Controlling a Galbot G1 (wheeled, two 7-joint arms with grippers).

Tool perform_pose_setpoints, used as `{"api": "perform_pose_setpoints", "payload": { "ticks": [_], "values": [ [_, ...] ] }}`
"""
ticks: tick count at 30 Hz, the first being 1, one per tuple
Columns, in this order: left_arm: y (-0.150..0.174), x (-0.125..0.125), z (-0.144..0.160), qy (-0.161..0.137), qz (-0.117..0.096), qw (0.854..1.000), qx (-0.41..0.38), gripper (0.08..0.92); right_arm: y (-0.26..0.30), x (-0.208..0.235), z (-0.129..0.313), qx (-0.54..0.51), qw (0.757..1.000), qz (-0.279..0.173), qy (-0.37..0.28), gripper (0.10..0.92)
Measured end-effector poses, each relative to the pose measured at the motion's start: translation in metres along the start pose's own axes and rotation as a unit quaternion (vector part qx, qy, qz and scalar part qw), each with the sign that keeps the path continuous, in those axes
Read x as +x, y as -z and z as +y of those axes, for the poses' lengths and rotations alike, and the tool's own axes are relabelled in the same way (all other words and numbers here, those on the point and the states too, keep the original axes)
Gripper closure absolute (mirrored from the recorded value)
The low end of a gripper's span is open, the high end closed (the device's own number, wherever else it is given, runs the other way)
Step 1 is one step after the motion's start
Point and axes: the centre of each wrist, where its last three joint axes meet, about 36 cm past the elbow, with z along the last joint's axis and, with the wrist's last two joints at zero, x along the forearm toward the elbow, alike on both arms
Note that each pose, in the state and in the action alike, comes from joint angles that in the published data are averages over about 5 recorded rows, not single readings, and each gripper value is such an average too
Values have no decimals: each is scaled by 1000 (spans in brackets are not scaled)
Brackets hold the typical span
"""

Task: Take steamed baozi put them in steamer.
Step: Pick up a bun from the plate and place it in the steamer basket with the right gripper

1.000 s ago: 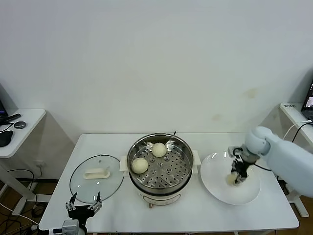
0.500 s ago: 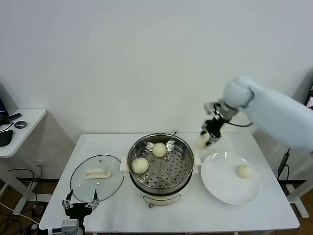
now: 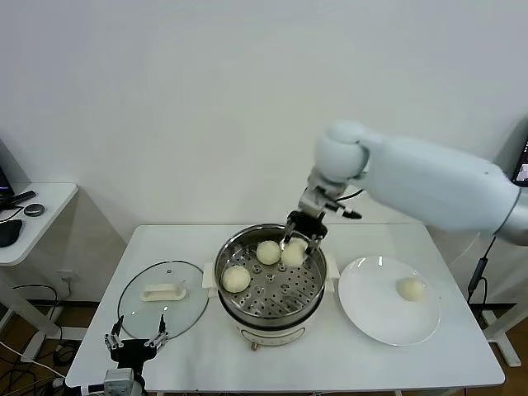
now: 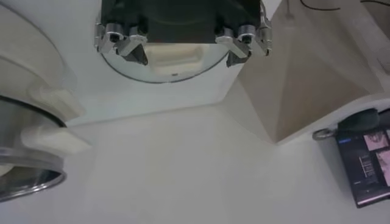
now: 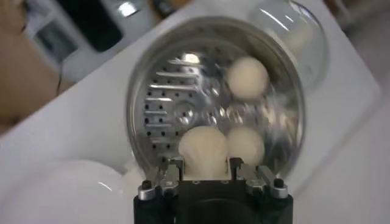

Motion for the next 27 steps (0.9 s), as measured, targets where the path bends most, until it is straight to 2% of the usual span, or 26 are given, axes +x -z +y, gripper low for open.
{"api": "perform_pose_setpoints", "payload": {
  "ticks": [12,27],
  "values": [
    [3,-1,-1,0,-5,1000,3,177,56,-59,-40,183,981,10,60,555],
    [1,-3,-3,-2,-4,1000,7,177,89,-104,-63,258,962,1,92,551]
  ]
}}
